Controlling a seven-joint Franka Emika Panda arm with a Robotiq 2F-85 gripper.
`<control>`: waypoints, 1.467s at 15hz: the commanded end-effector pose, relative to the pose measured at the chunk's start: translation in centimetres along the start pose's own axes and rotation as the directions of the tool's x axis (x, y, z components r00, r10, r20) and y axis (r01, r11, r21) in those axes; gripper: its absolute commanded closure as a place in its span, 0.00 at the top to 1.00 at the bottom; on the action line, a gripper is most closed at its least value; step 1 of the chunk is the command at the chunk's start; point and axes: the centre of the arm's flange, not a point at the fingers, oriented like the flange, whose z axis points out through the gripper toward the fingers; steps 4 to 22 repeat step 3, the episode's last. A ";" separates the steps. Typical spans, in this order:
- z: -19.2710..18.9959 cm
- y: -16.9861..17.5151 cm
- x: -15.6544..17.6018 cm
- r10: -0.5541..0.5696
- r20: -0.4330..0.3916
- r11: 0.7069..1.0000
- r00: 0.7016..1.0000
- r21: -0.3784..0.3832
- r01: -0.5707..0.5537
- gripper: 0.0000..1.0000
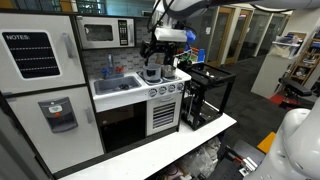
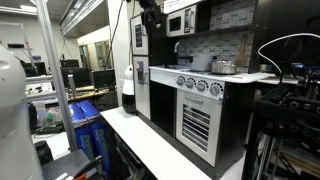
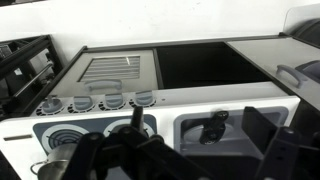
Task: Remove the lid from the pot and put it in the sink
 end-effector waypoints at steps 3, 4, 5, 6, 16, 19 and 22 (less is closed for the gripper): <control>-0.4 1.5 -1.2 0.012 -0.002 1.000 1.000 -0.012 -0.012 1.00; -0.4 1.5 -1.2 0.012 -0.002 1.000 1.000 -0.012 -0.012 1.00; -0.4 1.5 -1.2 0.012 -0.002 1.000 1.000 -0.012 -0.012 1.00; -0.4 1.5 -1.2 0.012 -0.002 1.000 1.000 -0.012 -0.012 1.00; -0.4 1.5 -1.2 0.012 -0.002 1.000 1.000 -0.012 -0.012 1.00; -0.4 1.5 -1.2 0.012 -0.002 1.000 1.000 -0.012 -0.012 1.00; -0.4 1.5 -1.2 0.012 -0.002 1.000 1.000 -0.012 -0.012 1.00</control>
